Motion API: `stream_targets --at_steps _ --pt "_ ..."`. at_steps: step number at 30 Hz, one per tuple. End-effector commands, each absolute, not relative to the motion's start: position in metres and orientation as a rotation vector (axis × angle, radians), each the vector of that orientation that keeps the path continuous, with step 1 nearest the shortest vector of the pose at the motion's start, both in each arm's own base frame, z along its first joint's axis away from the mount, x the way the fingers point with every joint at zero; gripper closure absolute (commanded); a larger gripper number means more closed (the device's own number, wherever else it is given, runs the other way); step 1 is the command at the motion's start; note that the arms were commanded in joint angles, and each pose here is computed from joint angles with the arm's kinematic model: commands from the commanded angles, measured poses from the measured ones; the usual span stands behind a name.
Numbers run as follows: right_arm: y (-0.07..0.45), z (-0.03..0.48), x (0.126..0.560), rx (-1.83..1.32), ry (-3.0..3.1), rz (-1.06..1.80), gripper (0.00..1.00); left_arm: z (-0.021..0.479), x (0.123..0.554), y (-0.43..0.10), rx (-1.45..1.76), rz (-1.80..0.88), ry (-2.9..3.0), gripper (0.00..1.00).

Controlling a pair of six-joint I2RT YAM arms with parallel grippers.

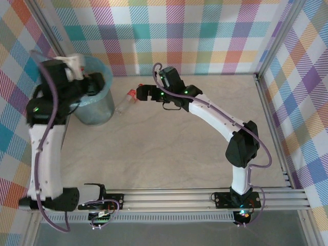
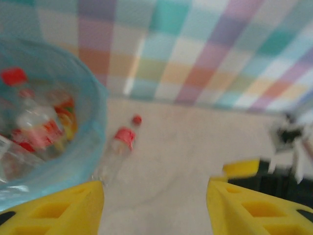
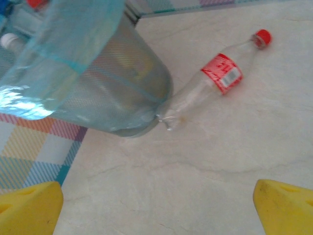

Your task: Put the plastic bottles in the bin

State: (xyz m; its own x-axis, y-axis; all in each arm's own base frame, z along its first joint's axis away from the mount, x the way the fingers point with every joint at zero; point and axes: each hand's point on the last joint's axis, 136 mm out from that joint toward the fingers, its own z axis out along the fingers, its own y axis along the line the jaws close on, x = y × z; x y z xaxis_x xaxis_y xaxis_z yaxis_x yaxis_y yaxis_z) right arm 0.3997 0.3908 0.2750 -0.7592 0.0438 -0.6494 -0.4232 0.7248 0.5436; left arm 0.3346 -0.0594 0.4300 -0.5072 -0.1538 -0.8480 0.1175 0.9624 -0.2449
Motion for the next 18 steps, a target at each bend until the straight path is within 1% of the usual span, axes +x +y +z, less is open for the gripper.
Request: stream_targets --at_steps 1,6,9,10,11,13,16,18 --pt "0.372 0.271 0.4 -0.261 2.317 0.932 0.01 0.385 0.344 -0.086 0.112 -0.177 2.224 0.4" --pt "0.338 0.246 0.402 -0.176 2.39 0.874 0.01 0.323 0.398 -0.139 0.252 -0.064 2.407 0.37" --pt "0.318 0.229 0.396 -0.126 2.432 0.846 0.02 0.29 0.435 -0.162 0.301 -0.01 2.489 0.36" --pt "0.313 0.225 0.394 -0.118 2.442 0.838 0.02 0.288 0.446 -0.166 0.297 -0.003 2.488 0.36" --pt "0.308 0.219 0.39 -0.108 2.458 0.827 0.02 0.275 0.461 -0.168 0.294 0.037 2.507 0.35" --pt "0.3 0.212 0.384 -0.099 2.48 0.815 0.02 0.254 0.486 -0.171 0.287 0.096 2.53 0.32" --pt "0.291 0.201 0.376 -0.097 2.516 0.789 0.02 0.228 0.519 -0.175 0.273 0.162 2.531 0.22" --pt "0.287 0.196 0.371 -0.097 2.534 0.781 0.02 0.207 0.539 -0.174 0.246 0.18 2.525 0.2"
